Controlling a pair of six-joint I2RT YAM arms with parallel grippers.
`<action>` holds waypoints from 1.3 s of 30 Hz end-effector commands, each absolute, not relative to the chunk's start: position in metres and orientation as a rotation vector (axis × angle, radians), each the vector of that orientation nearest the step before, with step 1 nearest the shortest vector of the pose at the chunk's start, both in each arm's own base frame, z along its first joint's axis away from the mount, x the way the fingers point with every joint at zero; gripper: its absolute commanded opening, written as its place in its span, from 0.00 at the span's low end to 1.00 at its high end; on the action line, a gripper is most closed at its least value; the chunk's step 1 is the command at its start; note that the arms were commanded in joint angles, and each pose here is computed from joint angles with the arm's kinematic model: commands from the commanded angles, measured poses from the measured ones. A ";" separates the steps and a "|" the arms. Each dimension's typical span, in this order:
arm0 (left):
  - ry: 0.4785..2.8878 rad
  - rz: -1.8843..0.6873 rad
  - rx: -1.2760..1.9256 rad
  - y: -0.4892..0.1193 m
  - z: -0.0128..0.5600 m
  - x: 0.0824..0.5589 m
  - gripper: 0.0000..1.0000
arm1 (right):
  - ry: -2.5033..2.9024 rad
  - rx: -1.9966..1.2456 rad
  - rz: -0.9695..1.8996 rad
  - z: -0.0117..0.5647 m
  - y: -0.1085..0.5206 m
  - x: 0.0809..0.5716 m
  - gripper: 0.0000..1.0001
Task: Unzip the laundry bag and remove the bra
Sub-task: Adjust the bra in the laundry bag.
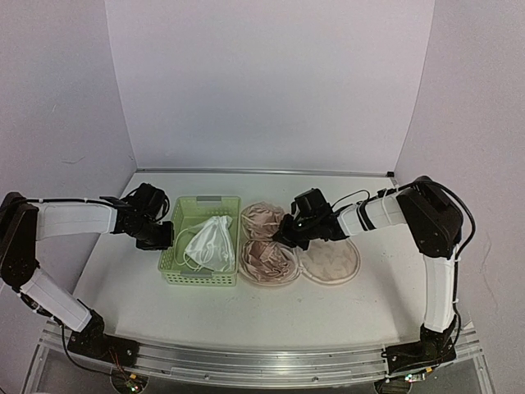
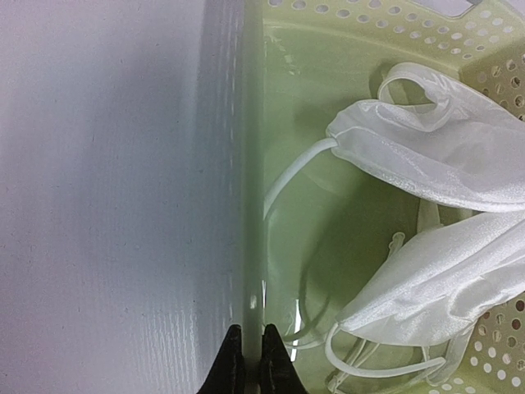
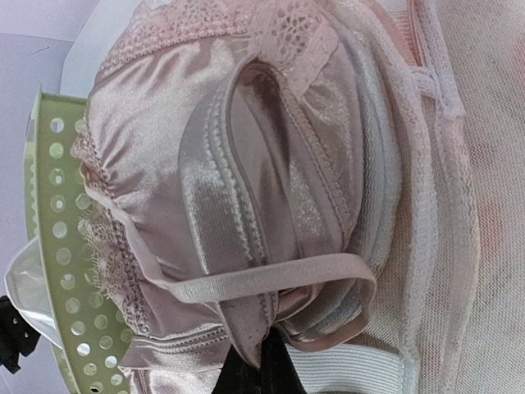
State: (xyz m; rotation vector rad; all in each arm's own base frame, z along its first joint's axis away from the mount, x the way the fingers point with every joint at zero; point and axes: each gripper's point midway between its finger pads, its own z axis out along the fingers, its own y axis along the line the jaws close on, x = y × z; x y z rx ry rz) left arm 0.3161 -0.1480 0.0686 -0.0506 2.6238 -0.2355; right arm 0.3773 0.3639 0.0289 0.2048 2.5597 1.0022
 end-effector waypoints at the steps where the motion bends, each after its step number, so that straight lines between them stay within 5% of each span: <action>1: 2.594 -0.232 -0.041 -0.149 0.077 0.322 0.00 | 2.435 0.166 1.094 0.074 0.373 0.386 0.00; 26: 2.576 -0.219 -0.055 -0.147 0.082 0.324 0.00 | 2.135 0.102 1.287 0.212 0.357 0.364 0.00; 39: 2.576 -0.226 -0.051 -0.147 0.082 0.323 0.00 | 2.280 0.127 1.219 0.146 0.380 0.357 0.12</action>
